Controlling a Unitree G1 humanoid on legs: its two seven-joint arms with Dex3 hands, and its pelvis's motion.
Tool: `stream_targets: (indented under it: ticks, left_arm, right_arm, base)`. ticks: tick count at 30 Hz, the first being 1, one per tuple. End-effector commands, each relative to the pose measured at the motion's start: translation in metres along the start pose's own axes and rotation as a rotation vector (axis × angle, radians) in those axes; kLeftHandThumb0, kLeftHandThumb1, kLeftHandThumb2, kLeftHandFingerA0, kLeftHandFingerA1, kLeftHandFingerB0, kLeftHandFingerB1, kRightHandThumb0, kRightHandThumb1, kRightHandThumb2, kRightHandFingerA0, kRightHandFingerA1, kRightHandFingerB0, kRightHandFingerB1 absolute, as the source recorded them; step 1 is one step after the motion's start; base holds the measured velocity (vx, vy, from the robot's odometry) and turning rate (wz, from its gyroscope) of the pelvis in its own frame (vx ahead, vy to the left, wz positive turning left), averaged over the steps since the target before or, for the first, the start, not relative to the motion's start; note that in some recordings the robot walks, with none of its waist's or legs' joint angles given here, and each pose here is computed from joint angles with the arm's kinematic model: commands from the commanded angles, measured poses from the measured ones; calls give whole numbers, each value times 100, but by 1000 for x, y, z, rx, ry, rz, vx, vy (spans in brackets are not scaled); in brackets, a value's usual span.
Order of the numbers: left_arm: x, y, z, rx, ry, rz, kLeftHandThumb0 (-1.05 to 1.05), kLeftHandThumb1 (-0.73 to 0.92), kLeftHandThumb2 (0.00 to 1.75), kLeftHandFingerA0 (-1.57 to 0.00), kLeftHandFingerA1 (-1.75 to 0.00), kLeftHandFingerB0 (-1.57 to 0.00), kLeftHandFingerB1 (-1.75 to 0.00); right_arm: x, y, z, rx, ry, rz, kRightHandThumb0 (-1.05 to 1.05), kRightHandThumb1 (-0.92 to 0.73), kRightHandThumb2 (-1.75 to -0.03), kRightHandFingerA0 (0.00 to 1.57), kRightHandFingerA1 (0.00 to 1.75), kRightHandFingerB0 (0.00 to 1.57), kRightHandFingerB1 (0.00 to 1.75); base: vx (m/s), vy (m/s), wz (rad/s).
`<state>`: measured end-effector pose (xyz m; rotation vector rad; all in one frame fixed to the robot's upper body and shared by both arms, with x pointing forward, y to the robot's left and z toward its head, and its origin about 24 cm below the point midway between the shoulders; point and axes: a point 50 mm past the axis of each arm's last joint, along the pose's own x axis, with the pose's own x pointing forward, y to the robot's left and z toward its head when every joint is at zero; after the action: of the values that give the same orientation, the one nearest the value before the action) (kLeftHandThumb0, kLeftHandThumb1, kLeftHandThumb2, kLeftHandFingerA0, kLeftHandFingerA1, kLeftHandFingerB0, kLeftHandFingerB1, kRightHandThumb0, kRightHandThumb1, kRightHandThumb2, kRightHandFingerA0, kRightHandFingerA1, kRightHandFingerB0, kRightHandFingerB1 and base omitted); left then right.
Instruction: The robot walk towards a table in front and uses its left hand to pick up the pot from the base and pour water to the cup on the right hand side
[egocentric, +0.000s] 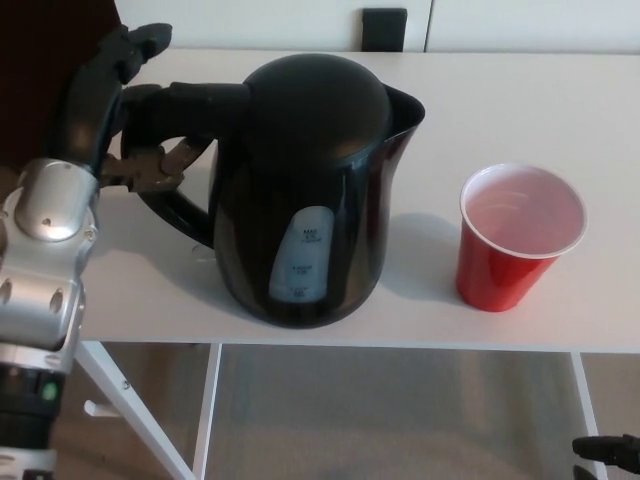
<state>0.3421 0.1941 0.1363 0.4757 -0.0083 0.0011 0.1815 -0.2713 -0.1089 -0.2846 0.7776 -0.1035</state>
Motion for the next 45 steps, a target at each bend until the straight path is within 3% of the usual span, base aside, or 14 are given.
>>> stream_targets:
  ticks: [1,12,13,14,15,16,19,20,23,24,25,37,39,45]
  left_arm:
    - [5,2,-2,1,45,31,-50,41,66,-28,-43,-17,-36]
    - [6,3,-8,1,66,18,-56,41,68,-30,-44,-18,-37]
    - [7,2,-8,17,76,-36,-43,46,65,-37,-45,-19,-35]
    - [8,2,-9,23,87,-89,-23,44,88,-35,-58,-5,-44]
    - [10,2,-9,27,100,-144,-23,44,88,-35,-58,-5,-44]
    - [12,2,-10,69,124,-230,-23,79,64,-89,-51,-19,-28]
    - [17,2,-15,181,170,-386,-21,84,65,-104,-55,-26,-30]
    - [18,-1,-17,152,161,-420,-10,84,67,-123,-92,-45,-37]
    - [18,-6,-21,99,126,-448,1,85,65,-119,-97,-58,-40]
    - [17,-11,-20,91,82,-413,5,82,70,-111,-122,-90,-66]
    - [17,-16,-19,92,57,-388,4,78,77,-112,-104,-85,-101]
    - [12,-30,-16,38,19,-397,5,82,76,-101,-131,-82,-113]
    - [11,-33,-17,-26,21,-394,5,82,79,-85,-142,-81,-114]
    - [9,-29,-12,-369,56,-378,6,79,88,-92,-144,-74,-118]
  right_arm:
    - [3,-4,7,15,-7,-16,-42,-56,-74,62,84,49,70]
    - [4,-6,12,13,-14,-20,-40,-55,-75,66,90,50,74]
    - [4,-6,12,11,-13,-19,-41,-55,-75,66,92,48,72]
    - [5,-6,12,14,-13,-19,-42,-54,-75,65,92,49,73]
    - [5,-6,13,18,-15,-19,-42,-54,-75,65,92,49,73]
    - [5,-6,13,22,-17,-15,-44,-54,-76,62,91,49,74]
    - [4,-6,12,29,-21,-9,-43,-54,-77,60,89,48,73]
    - [4,-6,12,25,-23,-9,-43,-53,-77,61,89,47,71]
    - [5,-6,14,21,-27,-7,-42,-53,-77,61,89,46,69]
    - [6,-5,15,30,-27,-12,-43,-52,-76,62,91,47,71]
    - [6,-6,17,35,-27,-16,-42,-54,-75,62,90,47,70]
    - [7,-8,22,25,-44,-12,-44,-57,-75,61,84,46,69]
    - [8,-8,22,37,-39,-15,-43,-56,-76,60,85,47,69]
    - [8,-7,23,32,-36,-17,-41,-57,-76,60,85,46,69]
  base:
    - [0,0,0]
    - [0,0,0]
    - [0,0,0]
    - [0,0,0]
    - [0,0,0]
    - [0,0,0]
    - [0,0,0]
    - [0,0,0]
    - [0,0,0]
    - [0,0,0]
    - [0,0,0]
    - [0,0,0]
    - [0,0,0]
    - [0,0,0]
